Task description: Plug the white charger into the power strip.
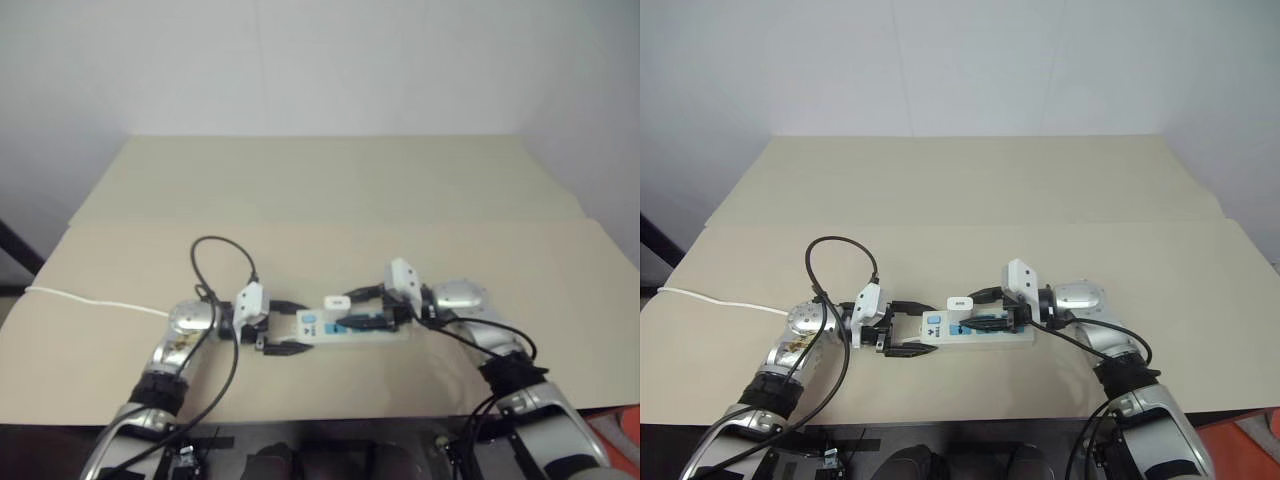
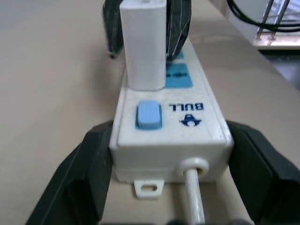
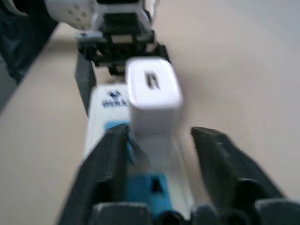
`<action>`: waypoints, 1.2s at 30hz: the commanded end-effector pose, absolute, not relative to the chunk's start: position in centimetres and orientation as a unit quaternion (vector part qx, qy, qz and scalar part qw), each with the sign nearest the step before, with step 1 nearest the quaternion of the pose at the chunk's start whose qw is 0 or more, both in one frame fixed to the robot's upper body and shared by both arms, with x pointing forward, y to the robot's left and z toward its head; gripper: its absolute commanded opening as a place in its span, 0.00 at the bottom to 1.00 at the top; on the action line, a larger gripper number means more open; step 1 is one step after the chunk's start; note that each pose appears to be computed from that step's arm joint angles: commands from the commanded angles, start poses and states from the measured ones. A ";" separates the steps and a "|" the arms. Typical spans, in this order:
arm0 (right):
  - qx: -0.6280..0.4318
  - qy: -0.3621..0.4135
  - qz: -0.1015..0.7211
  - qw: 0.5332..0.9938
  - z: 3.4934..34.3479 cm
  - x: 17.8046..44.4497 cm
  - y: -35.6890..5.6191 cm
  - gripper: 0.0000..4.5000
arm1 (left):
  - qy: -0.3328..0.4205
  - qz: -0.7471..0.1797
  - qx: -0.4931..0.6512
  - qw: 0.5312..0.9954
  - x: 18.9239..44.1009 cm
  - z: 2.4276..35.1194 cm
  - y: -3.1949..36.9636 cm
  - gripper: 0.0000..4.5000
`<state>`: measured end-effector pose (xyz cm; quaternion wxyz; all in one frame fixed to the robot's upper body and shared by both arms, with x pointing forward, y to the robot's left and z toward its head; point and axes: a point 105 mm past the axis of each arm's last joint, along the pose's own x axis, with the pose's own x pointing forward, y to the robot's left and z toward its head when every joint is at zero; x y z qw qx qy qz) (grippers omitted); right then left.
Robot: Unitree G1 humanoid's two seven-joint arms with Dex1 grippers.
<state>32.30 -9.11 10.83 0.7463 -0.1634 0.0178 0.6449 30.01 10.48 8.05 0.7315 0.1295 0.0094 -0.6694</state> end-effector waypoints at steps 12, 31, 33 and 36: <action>-0.114 0.025 0.635 0.763 11.5 31.6 -11.8 1.00 | -0.019 -0.684 0.144 0.715 29.6 9.1 9.7 0.72; -0.112 -0.027 0.615 0.780 14.2 30.6 -12.9 1.00 | -0.052 -0.675 0.125 0.725 29.7 11.1 9.7 0.99; -0.113 -0.032 0.612 0.782 14.5 30.4 -13.2 1.00 | -0.057 -0.678 0.124 0.723 29.5 11.7 10.0 0.99; -0.116 -0.046 0.600 0.791 15.6 29.7 -14.4 1.00 | -0.063 -0.677 0.126 0.722 29.2 13.3 11.4 0.99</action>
